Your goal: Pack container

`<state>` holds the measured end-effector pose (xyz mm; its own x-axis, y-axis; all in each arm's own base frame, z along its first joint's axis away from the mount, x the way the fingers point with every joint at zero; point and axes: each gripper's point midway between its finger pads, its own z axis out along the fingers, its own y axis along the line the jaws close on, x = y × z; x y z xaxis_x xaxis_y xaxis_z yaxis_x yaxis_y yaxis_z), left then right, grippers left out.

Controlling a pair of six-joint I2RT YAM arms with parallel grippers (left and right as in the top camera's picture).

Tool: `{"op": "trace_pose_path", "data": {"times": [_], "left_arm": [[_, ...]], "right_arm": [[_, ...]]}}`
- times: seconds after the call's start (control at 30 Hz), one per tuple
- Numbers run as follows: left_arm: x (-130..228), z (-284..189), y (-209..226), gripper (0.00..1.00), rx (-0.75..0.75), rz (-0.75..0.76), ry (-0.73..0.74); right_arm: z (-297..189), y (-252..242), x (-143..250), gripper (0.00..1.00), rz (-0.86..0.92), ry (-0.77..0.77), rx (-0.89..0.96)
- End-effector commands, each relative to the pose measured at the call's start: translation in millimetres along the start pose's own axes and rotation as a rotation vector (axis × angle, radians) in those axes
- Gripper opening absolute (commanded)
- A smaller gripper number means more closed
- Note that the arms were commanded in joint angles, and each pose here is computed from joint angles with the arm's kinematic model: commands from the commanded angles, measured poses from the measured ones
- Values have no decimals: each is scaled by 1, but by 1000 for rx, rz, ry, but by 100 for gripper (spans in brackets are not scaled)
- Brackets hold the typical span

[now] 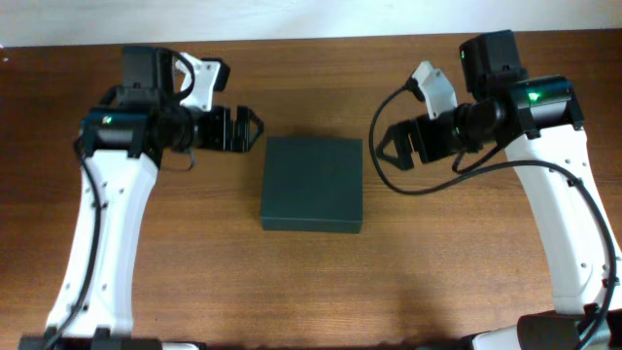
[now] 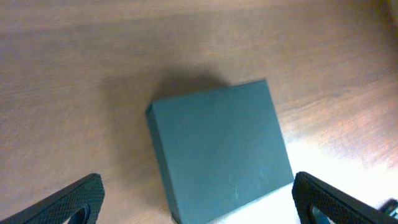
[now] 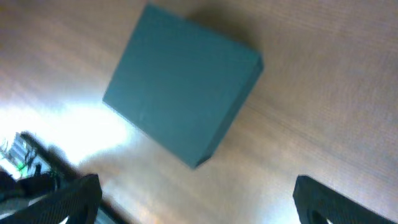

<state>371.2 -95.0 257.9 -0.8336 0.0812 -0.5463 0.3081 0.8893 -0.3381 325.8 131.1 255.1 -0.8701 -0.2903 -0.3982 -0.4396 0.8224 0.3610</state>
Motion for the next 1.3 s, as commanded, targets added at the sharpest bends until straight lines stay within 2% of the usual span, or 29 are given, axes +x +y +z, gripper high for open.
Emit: {"op": "trace_pose_path", "data": {"times": [0.0,0.13,0.3,0.43,0.63,0.8,0.97,1.27], "left_arm": [[7,-39,-2,99,-102,42,-39],[28,-73,-17,99,-108,66,-44],[48,-117,-38,99,-112,96,-121],[68,-143,-51,99,-114,115,-172],[117,-151,-56,99,-110,86,-195],[159,-140,-56,99,-88,81,-185],[185,-136,-56,99,-86,90,-207],[189,-141,-58,99,-90,102,-236]], "right_arm": [[-29,20,11,99,-156,-36,3],[-63,40,35,99,-285,-75,16],[-108,68,65,99,-426,-198,60],[-126,82,100,99,-487,-279,90],[-115,86,160,99,-521,-356,116],[-99,83,192,99,-540,-395,128],[-99,85,202,99,-524,-423,131],[-98,85,202,99,-524,-422,131]]}}
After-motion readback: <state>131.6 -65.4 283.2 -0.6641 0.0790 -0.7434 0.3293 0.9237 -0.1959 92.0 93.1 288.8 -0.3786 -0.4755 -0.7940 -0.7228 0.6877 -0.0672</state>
